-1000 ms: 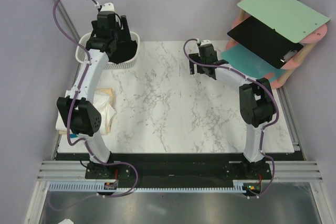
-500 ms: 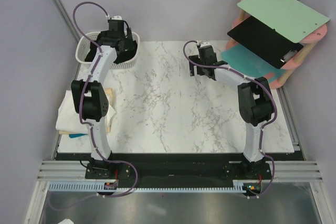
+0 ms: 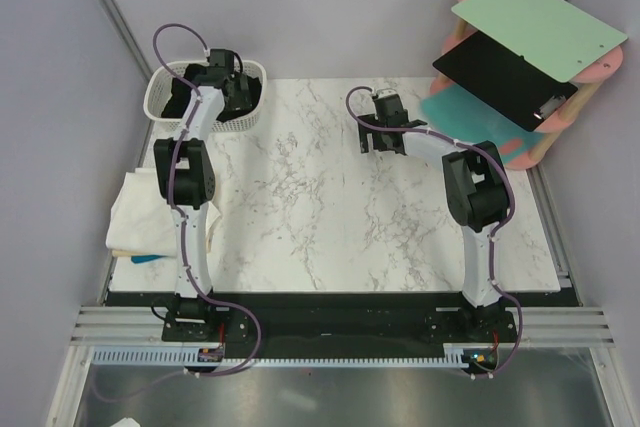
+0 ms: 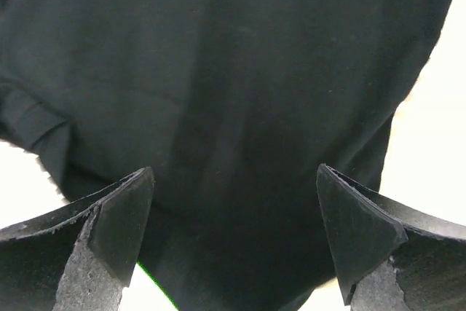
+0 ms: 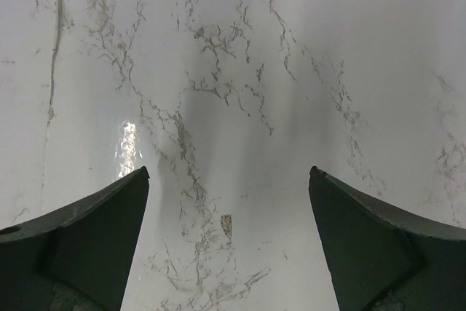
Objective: Fold and stack the t-shirts
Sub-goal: Grab crumpled tshirt from bin with the left arm
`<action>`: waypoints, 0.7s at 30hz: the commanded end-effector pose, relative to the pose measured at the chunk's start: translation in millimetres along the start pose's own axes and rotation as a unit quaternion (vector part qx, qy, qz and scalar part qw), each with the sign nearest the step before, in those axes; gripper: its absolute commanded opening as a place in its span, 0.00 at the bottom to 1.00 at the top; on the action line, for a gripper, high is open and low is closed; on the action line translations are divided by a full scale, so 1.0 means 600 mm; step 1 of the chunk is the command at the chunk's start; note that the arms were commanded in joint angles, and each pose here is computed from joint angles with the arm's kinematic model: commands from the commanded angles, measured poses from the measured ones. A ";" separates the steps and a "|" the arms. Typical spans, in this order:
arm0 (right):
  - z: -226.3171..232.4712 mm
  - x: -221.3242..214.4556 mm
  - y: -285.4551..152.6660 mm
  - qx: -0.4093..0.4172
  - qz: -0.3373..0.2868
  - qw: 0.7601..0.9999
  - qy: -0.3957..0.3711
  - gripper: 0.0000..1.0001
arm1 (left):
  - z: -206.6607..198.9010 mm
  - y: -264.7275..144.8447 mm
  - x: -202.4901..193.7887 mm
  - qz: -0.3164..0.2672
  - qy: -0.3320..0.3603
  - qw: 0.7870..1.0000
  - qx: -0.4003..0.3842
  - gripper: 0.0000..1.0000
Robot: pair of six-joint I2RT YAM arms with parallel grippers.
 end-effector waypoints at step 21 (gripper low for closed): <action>-0.004 0.019 0.008 0.010 -0.022 0.999 0.028 0.98 | -0.027 -0.122 0.113 -0.069 -0.026 0.996 -0.054 0.02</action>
Point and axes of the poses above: each gripper's point midway between its finger pads, its own y axis out along the fingers, its own z axis along the line the jaws close on, x = y × z, the point moved 1 cm from there along -y, back along the fingers, and after that the axes turned 14 degrees about -y, right-handed, at the moved point
